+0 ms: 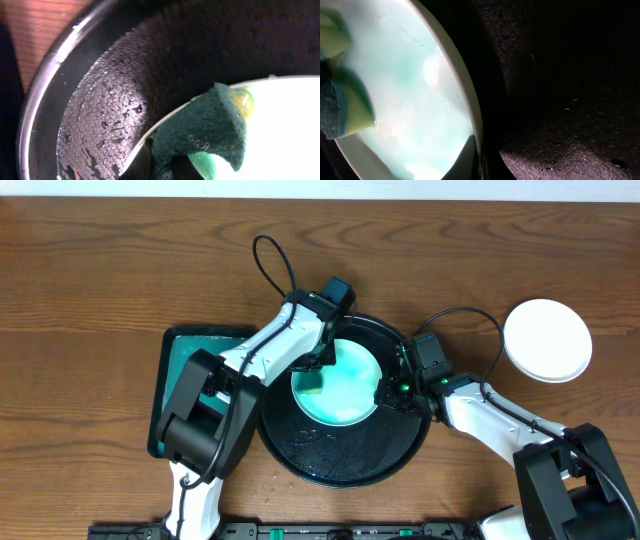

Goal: Clean dirty plates on tray and stack at the side
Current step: 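Scrub the white plate with the sponge while the right gripper holds its rim, then return the sponge to the water tray and release it with the left gripper, then lift the plate with the right gripper and tilt it over the black tray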

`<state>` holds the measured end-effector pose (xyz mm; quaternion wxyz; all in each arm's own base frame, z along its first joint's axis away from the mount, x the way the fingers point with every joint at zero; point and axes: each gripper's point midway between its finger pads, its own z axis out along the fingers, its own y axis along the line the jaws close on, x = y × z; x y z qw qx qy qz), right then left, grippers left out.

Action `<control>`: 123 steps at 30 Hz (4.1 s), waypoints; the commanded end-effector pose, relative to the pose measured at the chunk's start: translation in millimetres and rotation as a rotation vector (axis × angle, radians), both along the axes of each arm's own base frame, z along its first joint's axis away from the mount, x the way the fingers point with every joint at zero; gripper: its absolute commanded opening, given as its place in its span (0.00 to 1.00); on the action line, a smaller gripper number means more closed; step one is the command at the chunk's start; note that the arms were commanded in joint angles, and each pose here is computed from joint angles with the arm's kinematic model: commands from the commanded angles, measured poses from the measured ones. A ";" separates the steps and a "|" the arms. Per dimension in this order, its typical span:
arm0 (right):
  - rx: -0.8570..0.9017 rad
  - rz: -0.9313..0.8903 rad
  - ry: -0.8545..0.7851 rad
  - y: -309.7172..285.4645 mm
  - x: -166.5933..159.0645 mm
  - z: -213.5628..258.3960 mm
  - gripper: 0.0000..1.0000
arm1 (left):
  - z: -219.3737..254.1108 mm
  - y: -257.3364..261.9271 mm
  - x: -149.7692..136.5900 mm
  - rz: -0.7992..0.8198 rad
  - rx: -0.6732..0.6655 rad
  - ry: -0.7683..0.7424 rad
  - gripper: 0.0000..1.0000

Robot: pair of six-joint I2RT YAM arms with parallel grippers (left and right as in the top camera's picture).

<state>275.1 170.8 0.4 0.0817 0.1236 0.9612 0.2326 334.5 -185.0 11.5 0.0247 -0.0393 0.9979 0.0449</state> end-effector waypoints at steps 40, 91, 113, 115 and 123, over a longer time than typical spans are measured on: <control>-0.108 -0.012 0.102 -24.3 -29.1 -30.4 0.01 | 38.8 -36.2 -16.5 -0.063 -0.366 0.095 0.07; -0.069 0.008 0.081 -16.7 -25.1 -26.4 0.01 | 81.2 144.1 -35.2 0.261 -0.207 -0.158 0.64; -0.079 0.191 -0.296 -12.3 14.6 78.4 0.01 | 158.6 88.2 -64.1 0.036 -0.304 -0.373 0.82; -0.131 0.168 -0.292 -22.1 14.3 83.5 0.01 | 158.6 88.2 -64.1 0.035 -0.304 -0.373 0.82; -0.348 0.012 -0.061 -71.8 -17.1 101.7 0.01 | 158.5 88.3 -64.2 0.035 -0.303 -0.372 0.82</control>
